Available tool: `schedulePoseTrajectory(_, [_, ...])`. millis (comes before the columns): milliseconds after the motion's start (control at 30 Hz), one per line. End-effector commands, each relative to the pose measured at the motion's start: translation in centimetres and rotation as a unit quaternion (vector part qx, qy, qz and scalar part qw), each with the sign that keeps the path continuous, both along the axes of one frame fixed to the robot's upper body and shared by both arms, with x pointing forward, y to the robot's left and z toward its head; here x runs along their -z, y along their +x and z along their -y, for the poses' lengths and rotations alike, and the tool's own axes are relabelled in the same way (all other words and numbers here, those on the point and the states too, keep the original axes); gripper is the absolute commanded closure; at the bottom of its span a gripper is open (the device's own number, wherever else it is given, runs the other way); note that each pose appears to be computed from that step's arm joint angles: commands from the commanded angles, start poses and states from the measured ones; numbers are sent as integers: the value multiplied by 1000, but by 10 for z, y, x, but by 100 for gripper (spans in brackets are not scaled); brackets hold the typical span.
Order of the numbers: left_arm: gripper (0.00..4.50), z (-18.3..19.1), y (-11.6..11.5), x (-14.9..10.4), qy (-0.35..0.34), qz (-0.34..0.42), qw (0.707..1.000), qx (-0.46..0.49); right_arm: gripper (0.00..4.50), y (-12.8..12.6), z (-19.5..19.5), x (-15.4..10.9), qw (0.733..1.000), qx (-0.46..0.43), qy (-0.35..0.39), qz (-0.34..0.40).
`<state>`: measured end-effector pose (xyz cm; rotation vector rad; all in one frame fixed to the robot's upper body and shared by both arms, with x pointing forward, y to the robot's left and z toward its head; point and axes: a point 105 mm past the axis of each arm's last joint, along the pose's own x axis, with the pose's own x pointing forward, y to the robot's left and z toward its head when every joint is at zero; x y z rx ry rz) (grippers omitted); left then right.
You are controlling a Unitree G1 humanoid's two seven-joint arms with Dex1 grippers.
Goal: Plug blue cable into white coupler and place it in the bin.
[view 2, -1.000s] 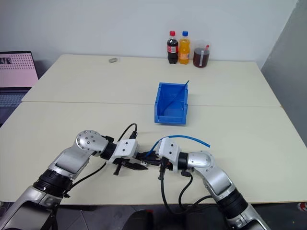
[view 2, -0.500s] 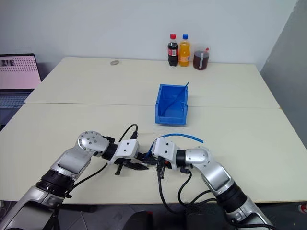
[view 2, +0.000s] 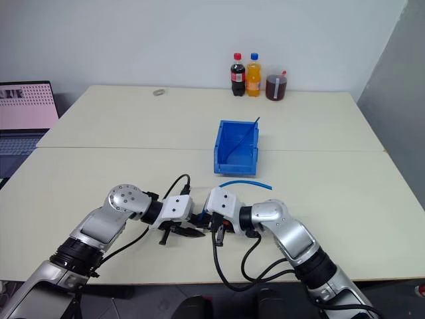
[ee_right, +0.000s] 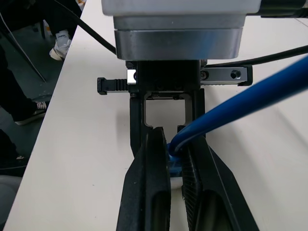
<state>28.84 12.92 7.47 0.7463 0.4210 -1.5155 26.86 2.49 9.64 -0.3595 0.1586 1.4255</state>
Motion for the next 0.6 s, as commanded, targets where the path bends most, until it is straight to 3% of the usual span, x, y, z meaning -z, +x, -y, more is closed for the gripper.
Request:
schedulePoseTrajectory(33, [369,6,-4,4,1,-2,1000,6,445,-17,0,43,995,-17,-64,-72])
schedulePoseTrajectory(233, [369,-3,-2,6,-11,0,999,-36,445,3,9,13,999,20,-21,-26])
schedulePoseTrajectory(267, [313,-5,-1,6,-14,-1,999,-45,445,4,10,10,999,22,-18,-19])
schedulePoseTrajectory(600, [108,-29,-23,-1,-23,-34,997,-58,445,9,16,-14,999,45,25,11])
